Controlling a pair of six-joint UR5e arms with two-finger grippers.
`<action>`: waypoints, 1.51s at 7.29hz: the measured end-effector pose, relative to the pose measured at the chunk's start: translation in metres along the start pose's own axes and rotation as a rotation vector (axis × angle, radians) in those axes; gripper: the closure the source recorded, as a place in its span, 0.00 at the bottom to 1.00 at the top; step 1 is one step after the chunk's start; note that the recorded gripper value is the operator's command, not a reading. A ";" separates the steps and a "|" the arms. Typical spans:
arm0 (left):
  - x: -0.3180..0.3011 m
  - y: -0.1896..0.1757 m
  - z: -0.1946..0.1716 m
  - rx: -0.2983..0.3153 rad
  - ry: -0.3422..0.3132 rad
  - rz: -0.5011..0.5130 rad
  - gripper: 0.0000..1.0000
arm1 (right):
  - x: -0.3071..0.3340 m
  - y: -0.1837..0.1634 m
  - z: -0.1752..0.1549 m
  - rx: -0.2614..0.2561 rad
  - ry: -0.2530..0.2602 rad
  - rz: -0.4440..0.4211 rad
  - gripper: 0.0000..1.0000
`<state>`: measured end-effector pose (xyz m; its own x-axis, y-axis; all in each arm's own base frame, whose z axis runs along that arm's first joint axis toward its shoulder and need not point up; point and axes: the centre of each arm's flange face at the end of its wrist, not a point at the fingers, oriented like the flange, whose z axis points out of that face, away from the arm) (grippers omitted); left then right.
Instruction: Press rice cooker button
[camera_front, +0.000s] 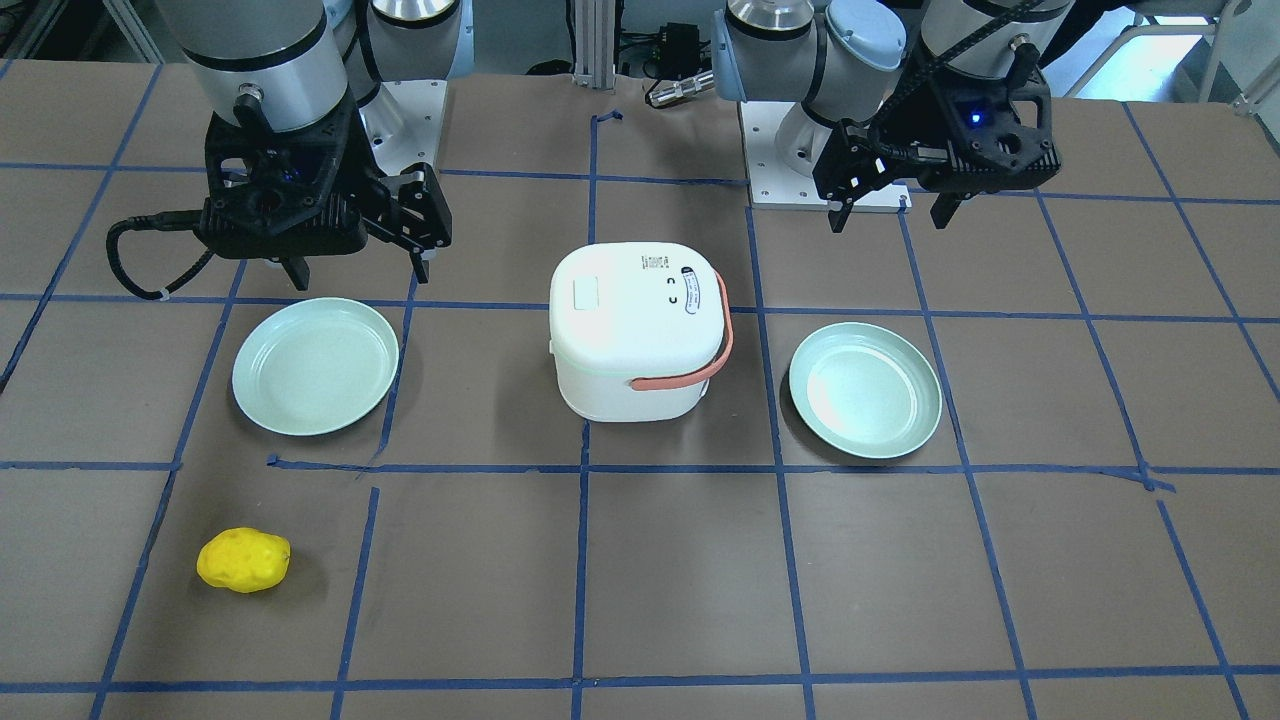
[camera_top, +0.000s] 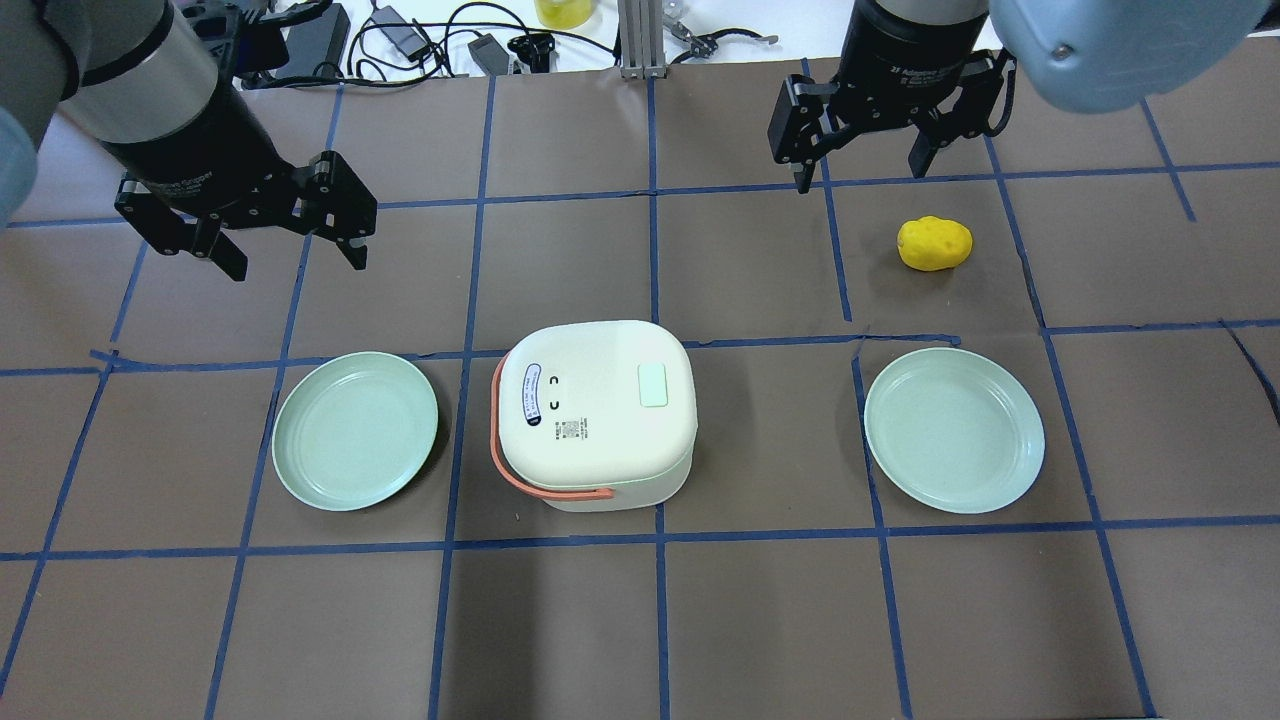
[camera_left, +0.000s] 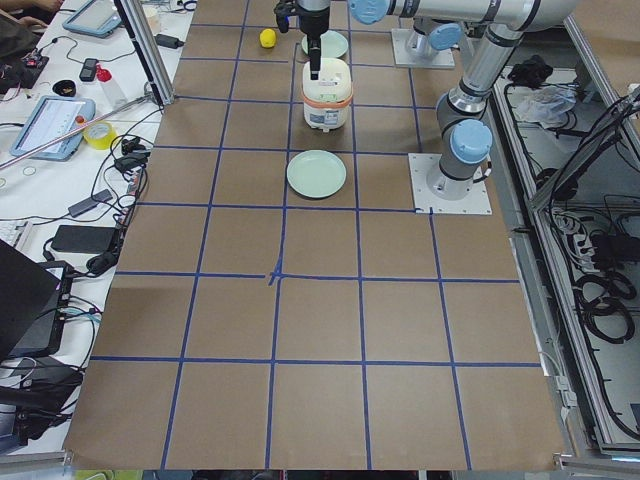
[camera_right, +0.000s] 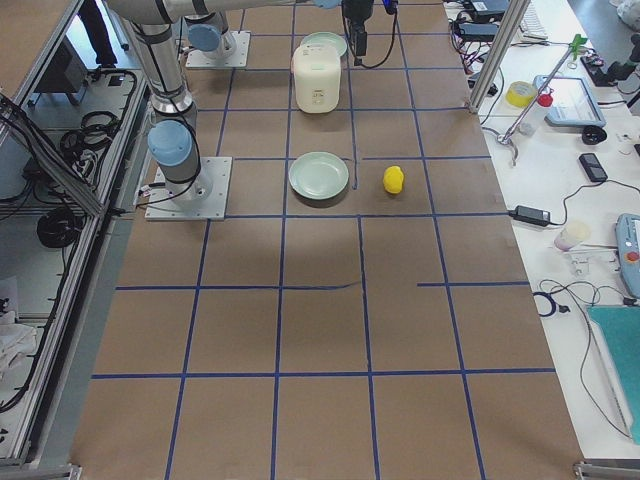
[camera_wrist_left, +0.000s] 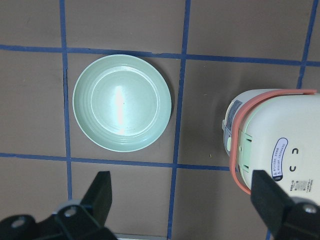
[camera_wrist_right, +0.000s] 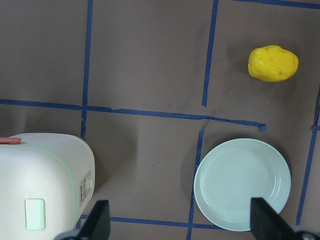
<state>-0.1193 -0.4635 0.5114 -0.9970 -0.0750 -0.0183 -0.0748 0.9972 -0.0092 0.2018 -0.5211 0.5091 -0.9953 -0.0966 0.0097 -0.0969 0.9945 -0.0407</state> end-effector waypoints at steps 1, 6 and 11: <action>0.000 0.000 0.000 0.000 0.000 0.000 0.00 | 0.000 0.000 -0.001 0.003 0.002 0.000 0.00; 0.000 0.000 0.000 0.000 0.000 0.001 0.00 | -0.002 0.001 -0.007 0.007 -0.001 0.058 0.00; 0.000 0.000 0.000 0.000 0.000 0.000 0.00 | -0.003 0.004 -0.009 0.007 0.005 0.128 0.00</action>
<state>-0.1193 -0.4635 0.5114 -0.9970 -0.0754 -0.0183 -0.0753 0.9971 -0.0092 0.2045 -0.5163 0.5175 -0.9995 0.0312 0.0089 0.0307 0.9983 -0.0485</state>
